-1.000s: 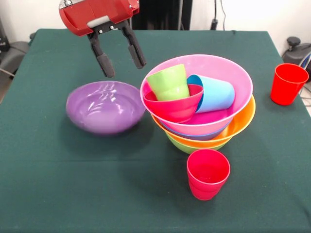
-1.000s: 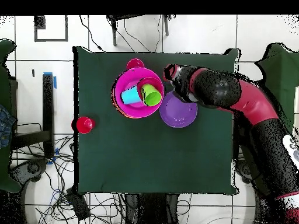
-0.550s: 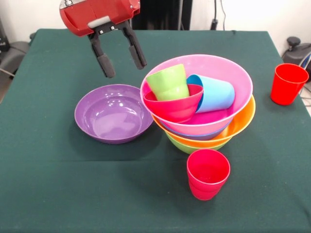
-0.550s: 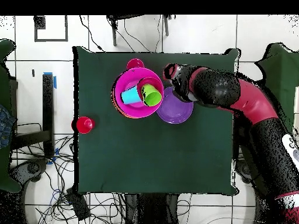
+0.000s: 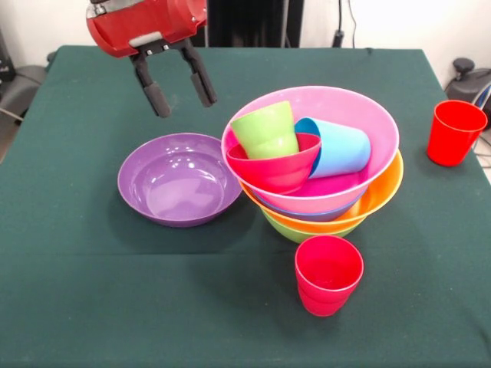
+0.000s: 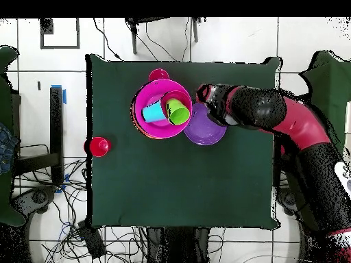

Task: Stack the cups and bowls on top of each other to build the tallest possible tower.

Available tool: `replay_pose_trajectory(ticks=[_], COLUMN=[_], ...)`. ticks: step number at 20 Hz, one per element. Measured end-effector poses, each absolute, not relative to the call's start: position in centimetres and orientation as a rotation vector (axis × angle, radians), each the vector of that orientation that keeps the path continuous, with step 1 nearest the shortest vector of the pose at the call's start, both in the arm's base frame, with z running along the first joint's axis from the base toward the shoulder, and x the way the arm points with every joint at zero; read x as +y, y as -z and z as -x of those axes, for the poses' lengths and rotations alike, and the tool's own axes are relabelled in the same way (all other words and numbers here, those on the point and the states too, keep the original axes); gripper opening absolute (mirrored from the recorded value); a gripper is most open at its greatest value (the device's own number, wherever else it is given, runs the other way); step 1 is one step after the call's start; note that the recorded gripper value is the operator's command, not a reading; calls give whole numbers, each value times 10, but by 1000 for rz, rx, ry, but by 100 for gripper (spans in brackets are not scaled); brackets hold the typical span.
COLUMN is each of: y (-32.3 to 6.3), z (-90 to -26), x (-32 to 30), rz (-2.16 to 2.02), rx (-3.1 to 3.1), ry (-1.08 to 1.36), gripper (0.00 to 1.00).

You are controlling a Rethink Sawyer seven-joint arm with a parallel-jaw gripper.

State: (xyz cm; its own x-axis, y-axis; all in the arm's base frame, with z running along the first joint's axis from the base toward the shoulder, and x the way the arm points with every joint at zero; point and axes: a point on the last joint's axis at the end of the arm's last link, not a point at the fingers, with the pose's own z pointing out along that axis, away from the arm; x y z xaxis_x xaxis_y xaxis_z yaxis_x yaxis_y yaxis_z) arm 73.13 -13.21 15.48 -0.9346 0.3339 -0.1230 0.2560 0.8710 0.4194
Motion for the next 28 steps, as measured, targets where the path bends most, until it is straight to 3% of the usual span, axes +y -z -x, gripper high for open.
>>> replay_pose_trajectory(ticks=[28], y=[-111], z=[-669], x=[-178], rz=[-203], rx=[3070], ry=[-193], gripper=[100])
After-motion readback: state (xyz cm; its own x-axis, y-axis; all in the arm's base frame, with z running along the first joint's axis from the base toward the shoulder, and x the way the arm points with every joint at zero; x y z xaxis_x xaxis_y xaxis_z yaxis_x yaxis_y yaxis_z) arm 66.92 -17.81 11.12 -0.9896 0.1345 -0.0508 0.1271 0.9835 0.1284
